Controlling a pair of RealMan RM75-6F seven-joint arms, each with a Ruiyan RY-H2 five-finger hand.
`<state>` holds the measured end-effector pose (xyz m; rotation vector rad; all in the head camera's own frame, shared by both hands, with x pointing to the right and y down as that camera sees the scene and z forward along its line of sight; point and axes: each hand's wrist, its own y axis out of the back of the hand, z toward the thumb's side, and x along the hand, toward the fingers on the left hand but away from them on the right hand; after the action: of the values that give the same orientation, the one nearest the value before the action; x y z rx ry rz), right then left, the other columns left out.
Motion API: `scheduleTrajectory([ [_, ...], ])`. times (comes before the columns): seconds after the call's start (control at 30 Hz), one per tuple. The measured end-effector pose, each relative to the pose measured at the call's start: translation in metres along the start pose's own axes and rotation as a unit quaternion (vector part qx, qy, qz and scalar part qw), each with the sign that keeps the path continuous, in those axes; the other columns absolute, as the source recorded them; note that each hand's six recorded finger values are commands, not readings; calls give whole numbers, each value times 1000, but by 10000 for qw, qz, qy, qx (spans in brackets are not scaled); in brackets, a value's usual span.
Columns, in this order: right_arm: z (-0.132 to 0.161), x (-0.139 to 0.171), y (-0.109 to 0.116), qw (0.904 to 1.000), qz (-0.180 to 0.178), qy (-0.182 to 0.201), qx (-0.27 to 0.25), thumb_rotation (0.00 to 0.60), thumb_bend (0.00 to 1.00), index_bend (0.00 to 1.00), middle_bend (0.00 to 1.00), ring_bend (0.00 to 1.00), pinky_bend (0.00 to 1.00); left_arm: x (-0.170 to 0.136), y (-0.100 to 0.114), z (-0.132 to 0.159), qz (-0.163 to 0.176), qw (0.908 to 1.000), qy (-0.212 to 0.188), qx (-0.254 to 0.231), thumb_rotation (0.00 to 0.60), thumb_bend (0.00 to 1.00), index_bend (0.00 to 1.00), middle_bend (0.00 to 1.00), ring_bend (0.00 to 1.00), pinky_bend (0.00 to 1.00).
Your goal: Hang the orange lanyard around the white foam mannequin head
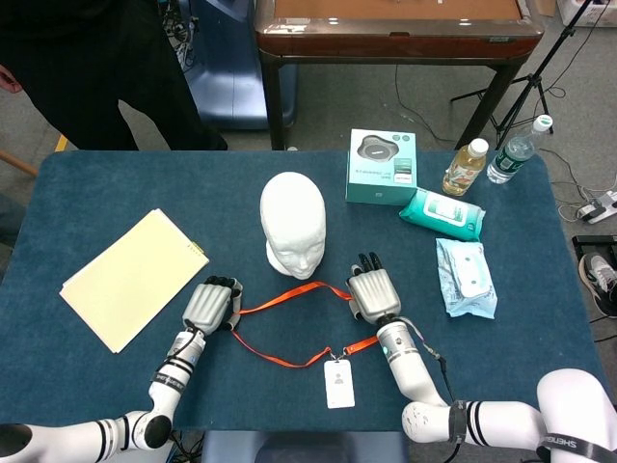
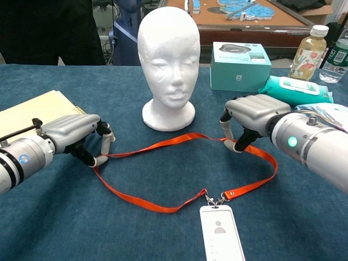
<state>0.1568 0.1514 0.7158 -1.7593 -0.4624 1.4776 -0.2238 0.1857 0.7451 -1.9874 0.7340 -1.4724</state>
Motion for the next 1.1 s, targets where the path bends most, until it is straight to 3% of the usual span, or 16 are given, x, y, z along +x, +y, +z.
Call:
scheduleTrajectory([
  [0.23,0,3,4,10000,-44,42,-77,600,533,620,278,89,45,-5,6,1,111,9999,-77,-50,600,360,626,328,241,186],
  [0.53,-3,19,17,9991,-268,157,-303,600,536,624,278,95,44,-25,32,5,555,9976,-313,-254,600,360,625,328,241,186],
  [0.83,-1,42,49,9931,-817,453,-707,600,538,627,281,101,44,-57,82,15,1164,9888,-692,-623,600,360,622,327,240,186],
  [1.1,2,58,91,9812,-1407,728,-1105,600,539,634,285,109,44,-78,142,21,1724,9768,-956,-831,600,359,618,328,240,186],
])
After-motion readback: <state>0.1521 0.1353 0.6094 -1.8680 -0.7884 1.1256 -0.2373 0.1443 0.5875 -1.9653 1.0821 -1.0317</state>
